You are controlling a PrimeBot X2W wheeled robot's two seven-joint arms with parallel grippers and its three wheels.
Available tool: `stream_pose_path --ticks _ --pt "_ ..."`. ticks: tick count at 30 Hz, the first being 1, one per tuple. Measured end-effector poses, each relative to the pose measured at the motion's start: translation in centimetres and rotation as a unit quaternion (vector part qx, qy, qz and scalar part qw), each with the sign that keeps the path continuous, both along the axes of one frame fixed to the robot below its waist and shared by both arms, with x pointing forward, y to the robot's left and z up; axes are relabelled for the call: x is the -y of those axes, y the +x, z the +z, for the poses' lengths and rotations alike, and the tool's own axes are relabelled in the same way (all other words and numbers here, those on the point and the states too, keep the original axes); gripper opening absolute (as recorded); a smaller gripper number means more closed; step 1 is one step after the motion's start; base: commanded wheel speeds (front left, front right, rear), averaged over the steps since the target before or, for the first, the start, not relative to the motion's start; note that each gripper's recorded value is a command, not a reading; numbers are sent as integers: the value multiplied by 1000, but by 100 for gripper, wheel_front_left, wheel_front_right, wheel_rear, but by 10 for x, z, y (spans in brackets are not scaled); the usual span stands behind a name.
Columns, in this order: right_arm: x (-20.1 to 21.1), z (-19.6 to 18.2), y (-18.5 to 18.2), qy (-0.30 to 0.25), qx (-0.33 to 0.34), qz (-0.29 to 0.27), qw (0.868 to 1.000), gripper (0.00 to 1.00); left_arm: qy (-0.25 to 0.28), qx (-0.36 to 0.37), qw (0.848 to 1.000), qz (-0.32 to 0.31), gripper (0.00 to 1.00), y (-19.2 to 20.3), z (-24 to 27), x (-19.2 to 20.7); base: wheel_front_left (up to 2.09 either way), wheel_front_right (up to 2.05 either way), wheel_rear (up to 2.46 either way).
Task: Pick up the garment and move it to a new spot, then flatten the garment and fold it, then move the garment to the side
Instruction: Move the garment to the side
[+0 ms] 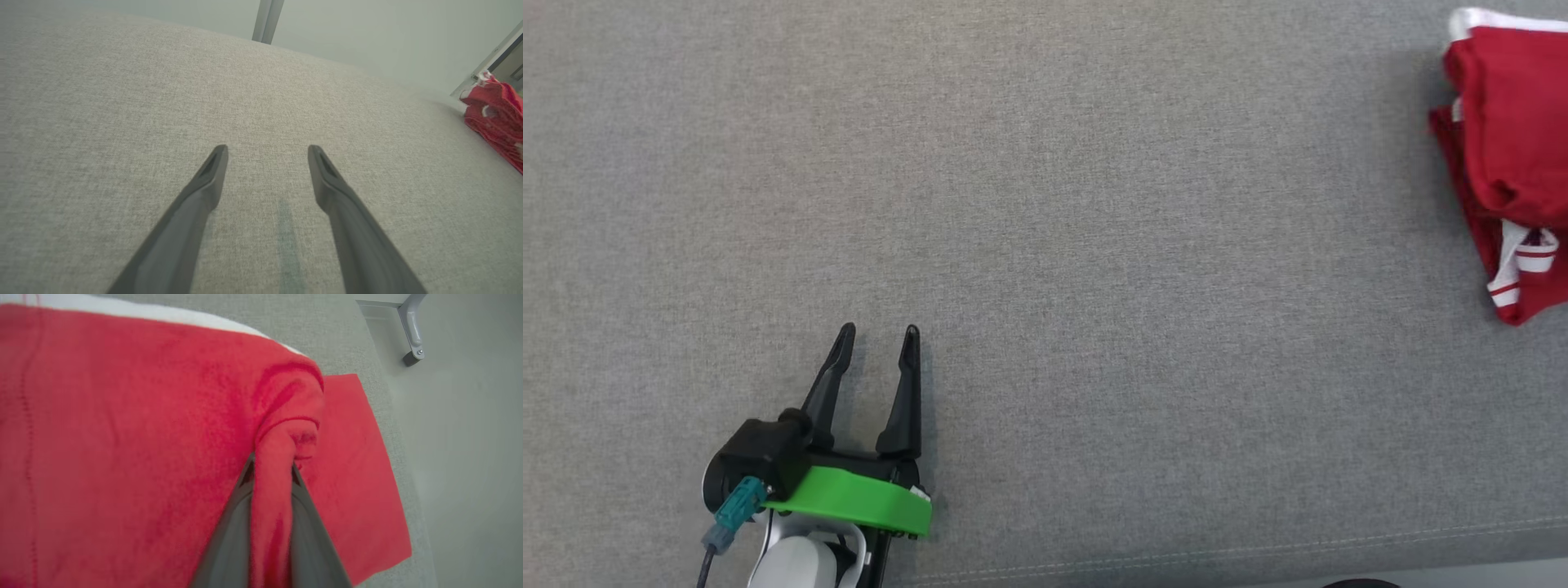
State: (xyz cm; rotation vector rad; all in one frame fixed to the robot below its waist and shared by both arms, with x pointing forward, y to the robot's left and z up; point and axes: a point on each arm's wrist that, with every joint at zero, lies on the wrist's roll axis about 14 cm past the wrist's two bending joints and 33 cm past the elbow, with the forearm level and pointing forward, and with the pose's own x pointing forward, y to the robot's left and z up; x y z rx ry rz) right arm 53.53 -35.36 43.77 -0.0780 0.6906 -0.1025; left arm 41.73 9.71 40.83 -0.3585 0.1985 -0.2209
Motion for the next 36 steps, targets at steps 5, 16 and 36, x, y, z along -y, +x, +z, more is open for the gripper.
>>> stream_pose_path --ticks 5,16,36 --pt "26 -8 -1 -77 0 4 997 100 9 -6 1000 11 100 -5 -4 -11 0 0 0" --pt "27 9 -2 -163 102 53 980 100 -1 -5 999 40 100 -20 7 -25 0 0 0" --pt "-89 67 -133 -32 345 85 934 100 31 47 992 114 100 -59 48 -76 0 0 0"
